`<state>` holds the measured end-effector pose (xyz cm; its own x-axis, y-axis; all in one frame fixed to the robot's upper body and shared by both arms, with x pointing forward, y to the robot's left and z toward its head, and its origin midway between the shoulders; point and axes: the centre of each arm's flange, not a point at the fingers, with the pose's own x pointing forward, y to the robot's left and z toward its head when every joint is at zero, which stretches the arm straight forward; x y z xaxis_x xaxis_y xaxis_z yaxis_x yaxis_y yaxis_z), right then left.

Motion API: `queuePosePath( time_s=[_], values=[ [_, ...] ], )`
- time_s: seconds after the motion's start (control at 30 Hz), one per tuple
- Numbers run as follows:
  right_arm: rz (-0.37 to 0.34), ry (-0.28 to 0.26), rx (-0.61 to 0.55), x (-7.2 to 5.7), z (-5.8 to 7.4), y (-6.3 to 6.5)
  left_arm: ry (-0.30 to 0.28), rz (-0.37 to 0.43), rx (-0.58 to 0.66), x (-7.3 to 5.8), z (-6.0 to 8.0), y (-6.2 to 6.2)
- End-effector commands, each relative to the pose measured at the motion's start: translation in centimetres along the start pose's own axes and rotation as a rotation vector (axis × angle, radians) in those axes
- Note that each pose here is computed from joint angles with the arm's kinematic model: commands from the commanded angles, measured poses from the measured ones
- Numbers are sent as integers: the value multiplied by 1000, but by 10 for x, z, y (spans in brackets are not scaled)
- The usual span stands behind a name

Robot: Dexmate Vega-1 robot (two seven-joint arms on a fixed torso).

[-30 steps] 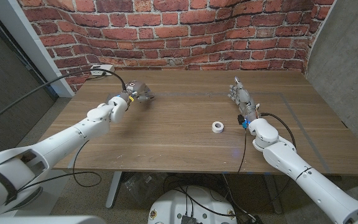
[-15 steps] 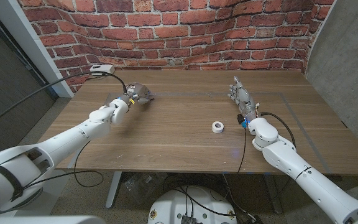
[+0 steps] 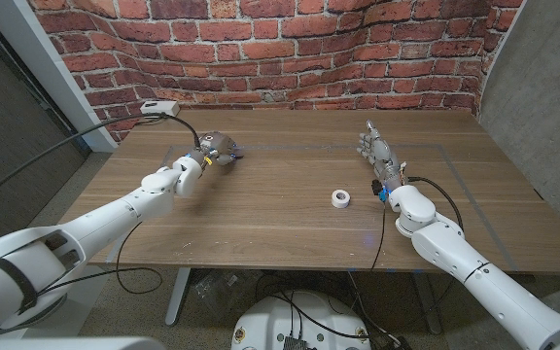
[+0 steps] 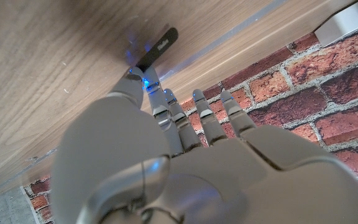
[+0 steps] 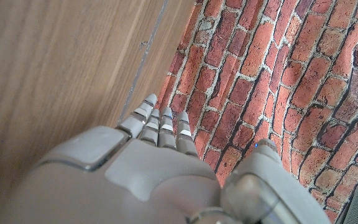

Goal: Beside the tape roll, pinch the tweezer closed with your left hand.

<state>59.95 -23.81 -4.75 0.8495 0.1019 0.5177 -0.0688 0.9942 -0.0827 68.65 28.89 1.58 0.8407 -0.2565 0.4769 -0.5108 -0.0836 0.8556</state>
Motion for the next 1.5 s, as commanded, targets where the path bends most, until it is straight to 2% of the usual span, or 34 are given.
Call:
queuePosePath(
  time_s=[0.03, 0.33, 0.57, 0.7, 0.77, 0.8, 0.87, 1.07, 1.2, 1.4, 1.5],
  values=[
    [-5, 4, 3, -1, -2, -2, 0, -14, 1, 0, 2, 0],
    [0, 4, 4, 0, -2, -1, 3, -19, -3, -1, 1, 1],
    [8, 5, 3, 1, -2, -1, 30, -10, 2, -5, -5, 11],
    [11, 4, 2, 1, -2, -1, 45, 21, -11, -8, -10, 22],
    [8, 3, -1, 1, -2, -2, 53, 46, -60, -12, -15, 31],
    [8, 3, -1, 1, -2, -2, 53, 46, -62, -12, -15, 31],
    [6, 3, -5, 0, -2, -3, 45, 62, -138, -16, -17, 40],
    [2, -1, -8, -2, -2, -5, 18, 24, -242, -23, -15, 58],
    [4, -7, -7, -2, -1, -6, -5, -3, -289, -26, -10, 66],
    [8, -26, -14, -2, 2, -8, -9, 57, -427, -38, -6, 74],
    [-1, -53, -32, -4, 10, -8, -15, 80, -496, -43, -5, 80]
  ],
)
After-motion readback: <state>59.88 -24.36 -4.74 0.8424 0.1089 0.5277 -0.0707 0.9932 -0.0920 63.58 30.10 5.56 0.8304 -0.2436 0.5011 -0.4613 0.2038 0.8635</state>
